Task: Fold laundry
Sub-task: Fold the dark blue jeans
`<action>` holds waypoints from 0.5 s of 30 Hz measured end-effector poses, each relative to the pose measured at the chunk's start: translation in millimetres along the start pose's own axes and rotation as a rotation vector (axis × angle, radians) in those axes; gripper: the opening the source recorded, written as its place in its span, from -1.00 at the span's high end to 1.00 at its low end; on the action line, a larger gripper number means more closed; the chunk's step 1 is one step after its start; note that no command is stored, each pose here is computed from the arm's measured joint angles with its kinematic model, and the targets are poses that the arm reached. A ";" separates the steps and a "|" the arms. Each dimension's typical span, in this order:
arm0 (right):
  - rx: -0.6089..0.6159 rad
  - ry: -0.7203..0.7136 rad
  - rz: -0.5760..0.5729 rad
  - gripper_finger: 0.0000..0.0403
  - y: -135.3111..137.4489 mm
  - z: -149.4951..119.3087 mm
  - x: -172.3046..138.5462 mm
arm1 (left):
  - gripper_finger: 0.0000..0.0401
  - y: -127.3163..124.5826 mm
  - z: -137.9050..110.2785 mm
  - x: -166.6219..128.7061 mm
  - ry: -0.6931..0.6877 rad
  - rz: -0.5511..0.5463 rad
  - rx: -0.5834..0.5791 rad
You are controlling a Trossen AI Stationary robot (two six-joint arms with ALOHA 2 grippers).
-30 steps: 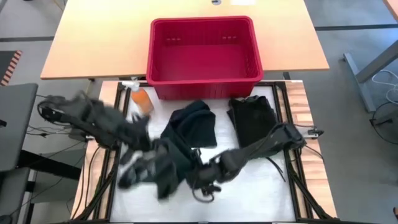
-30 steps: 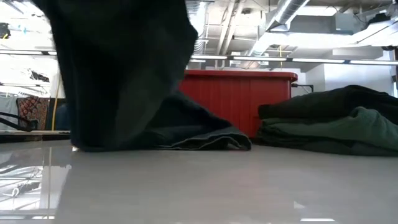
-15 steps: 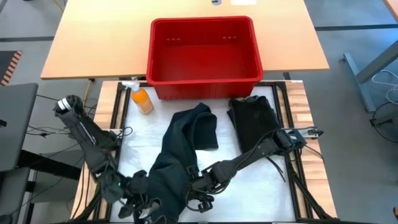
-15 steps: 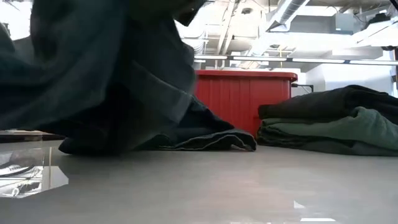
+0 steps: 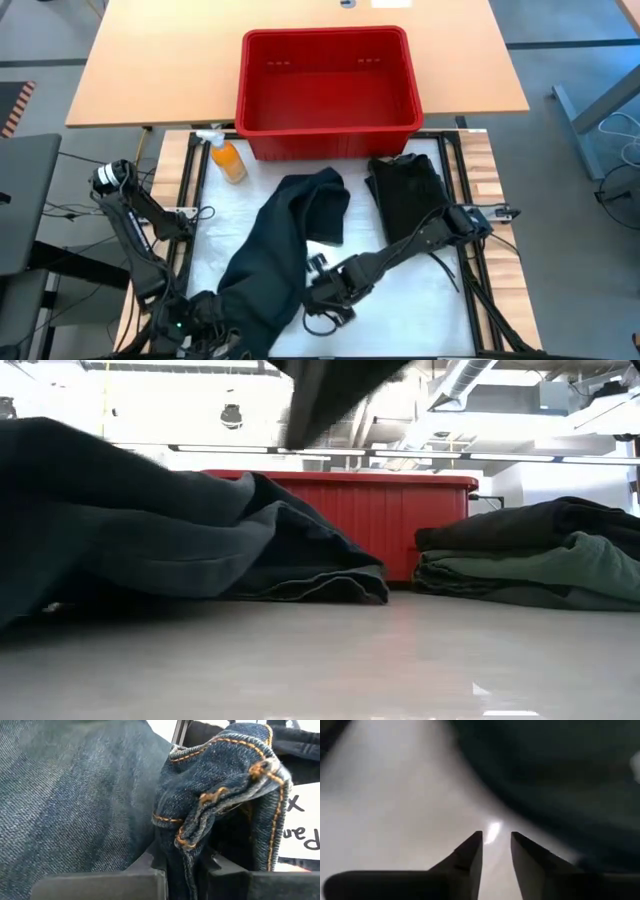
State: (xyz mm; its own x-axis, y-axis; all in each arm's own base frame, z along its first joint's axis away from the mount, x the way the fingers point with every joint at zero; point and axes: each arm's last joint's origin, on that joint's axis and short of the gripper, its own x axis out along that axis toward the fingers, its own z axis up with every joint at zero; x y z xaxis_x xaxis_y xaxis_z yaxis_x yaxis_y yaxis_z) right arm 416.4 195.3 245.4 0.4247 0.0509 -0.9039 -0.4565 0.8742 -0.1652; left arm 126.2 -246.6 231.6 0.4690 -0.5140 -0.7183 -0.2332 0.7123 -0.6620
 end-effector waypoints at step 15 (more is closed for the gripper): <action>0.147 0.112 -0.120 0.32 -107.8 -75.0 67.1 | 0.91 3.9 -39.6 -9.0 0.216 0.074 -0.273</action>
State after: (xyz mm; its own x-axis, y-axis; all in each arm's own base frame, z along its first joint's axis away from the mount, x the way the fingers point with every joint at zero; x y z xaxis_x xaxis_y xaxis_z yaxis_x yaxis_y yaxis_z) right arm 435.4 68.3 172.9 0.3755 -0.1042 -0.9210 -0.2855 0.9323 -0.2219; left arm 87.3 -258.1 226.9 0.2577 -0.5756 -0.7761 -0.4929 0.6125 -0.6180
